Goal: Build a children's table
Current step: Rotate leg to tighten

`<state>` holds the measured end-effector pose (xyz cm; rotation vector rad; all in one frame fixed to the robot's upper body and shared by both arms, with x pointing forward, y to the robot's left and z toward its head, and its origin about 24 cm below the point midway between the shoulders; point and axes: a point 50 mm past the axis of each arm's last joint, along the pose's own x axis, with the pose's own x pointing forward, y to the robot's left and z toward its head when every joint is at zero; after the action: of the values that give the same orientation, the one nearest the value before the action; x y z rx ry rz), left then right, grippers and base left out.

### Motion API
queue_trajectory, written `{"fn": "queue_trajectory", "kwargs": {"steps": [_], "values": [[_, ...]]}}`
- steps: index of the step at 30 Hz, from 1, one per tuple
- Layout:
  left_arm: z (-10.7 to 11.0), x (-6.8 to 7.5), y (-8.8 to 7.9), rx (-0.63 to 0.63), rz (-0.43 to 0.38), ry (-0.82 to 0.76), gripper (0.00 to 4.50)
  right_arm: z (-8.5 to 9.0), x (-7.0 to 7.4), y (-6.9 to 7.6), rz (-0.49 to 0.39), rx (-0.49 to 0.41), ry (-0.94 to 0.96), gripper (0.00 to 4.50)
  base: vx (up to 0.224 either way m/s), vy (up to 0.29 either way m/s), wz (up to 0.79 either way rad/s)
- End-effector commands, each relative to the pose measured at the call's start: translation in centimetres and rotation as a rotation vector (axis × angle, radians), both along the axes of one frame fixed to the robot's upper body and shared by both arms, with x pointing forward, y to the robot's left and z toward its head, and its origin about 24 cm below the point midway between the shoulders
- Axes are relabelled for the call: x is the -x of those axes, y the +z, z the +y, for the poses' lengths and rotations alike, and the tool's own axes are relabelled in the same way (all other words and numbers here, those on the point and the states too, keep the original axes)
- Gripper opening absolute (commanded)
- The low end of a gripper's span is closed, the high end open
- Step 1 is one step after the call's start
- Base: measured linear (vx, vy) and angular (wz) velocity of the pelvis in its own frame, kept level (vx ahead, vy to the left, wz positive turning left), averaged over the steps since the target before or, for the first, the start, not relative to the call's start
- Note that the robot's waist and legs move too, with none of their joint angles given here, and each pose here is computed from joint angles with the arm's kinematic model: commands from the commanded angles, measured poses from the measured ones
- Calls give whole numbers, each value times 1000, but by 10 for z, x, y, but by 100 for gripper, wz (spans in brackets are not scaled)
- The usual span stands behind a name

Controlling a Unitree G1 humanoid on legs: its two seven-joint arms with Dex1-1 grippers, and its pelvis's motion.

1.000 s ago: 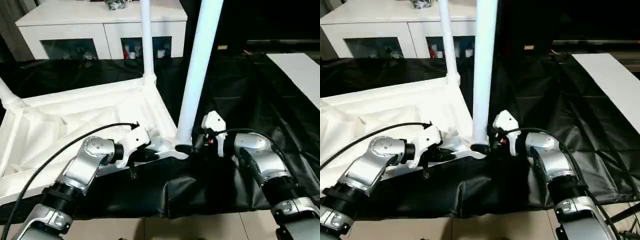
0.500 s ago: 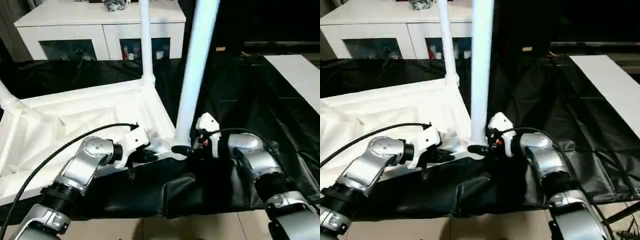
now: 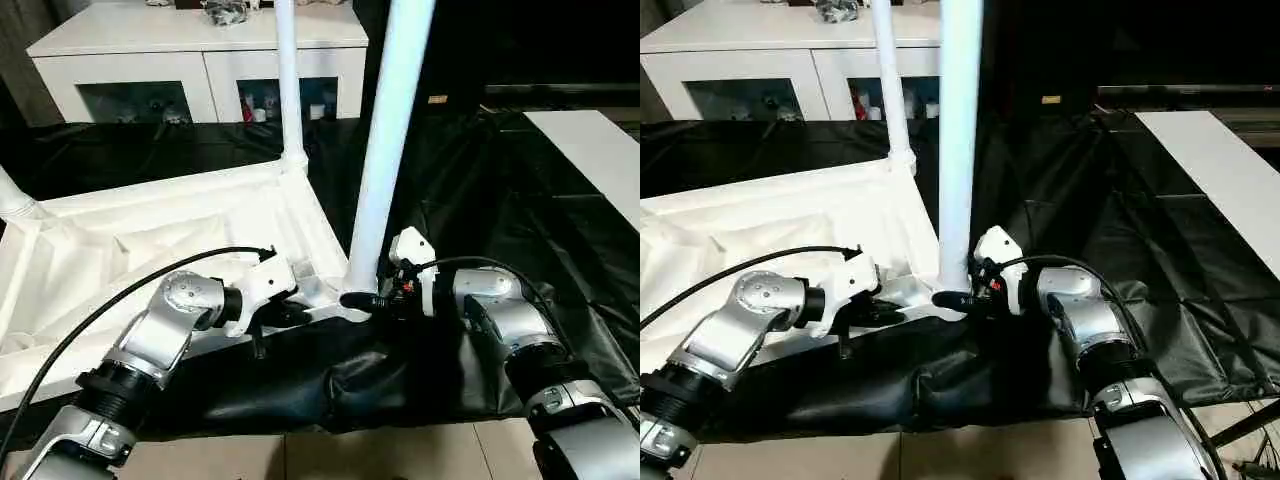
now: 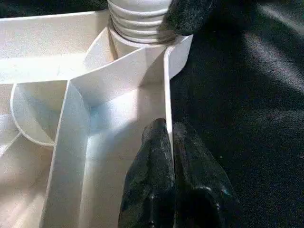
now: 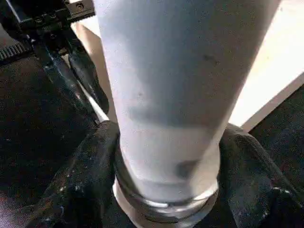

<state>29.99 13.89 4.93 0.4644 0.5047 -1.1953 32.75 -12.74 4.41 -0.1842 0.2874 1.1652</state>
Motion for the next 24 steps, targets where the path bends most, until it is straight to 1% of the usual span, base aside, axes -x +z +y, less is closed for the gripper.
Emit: {"fn": "queue_trajectory", "kwargs": {"steps": [1, 2, 3, 4, 5, 6, 9, 10, 13, 14, 15, 19, 20, 21, 22, 23, 24], "values": [[8, 7, -21, -74, 85, 39, 0, -11, -9, -2, -15, 50, -151, 268, 0, 0, 0], [3, 0, -22, -63, 57, 113, 0, -7, -11, -7, -10, 34, -263, 268, 0, 0, 0], [3, -2, -23, -62, 53, 124, 0, -6, -11, -8, -8, 29, -280, 267, 0, 0, 0], [-3, -11, -24, -54, 31, 206, 0, 2, -11, -15, 10, 1, -413, 267, 0, 0, 0], [-4, -11, -24, -54, 29, 213, 0, 3, -11, -15, 12, -1, -425, 267, 0, 0, 0], [-8, -17, -25, -48, 19, 266, 0, 8, -10, -21, 24, -6, -504, 267, 0, 0, 0], [-18, -28, -26, -36, 4, 366, 0, 19, -7, -30, 45, 6, -610, 267, 0, 0, 0], [-22, -32, -25, -38, -7, 400, 0, 23, -7, -34, 42, 34, -654, 267, 0, 0, 0], [-33, -43, -24, -52, -42, 474, 0, 29, -10, -38, 45, 66, -761, 267, 0, 0, 0], [-39, -47, -23, -65, -55, 496, 0, 31, -14, -38, 42, 75, -843, 267, 0, 0, 0], [-42, -49, -22, -73, -66, 500, 0, 32, -15, -38, 46, 71, -874, 267, 0, 0, 0], [-47, -52, -21, -80, -79, 496, 0, 34, -18, -36, 49, 71, -913, 267, -25, 39, -2], [-49, -52, -21, -76, -76, 470, 0, 39, -19, -31, 66, 4, -873, 302, 0, 0, 0], [-49, -51, -21, -74, -71, 452, 0, 40, -19, -27, 63, -33, -852, 323, 0, 0, 0], [-50, -51, -22, -73, -67, 443, 0, 41, -19, -25, 58, -54, -844, 337, 0, 0, 0], [-49, -50, -23, -77, -61, 429, 0, 41, -20, -22, 46, -78, -823, 342, 0, 0, 0], [-47, -49, -24, -80, -53, 415, 0, 39, -21, -19, 28, -83, -813, 347, 0, 0, 0]]}}
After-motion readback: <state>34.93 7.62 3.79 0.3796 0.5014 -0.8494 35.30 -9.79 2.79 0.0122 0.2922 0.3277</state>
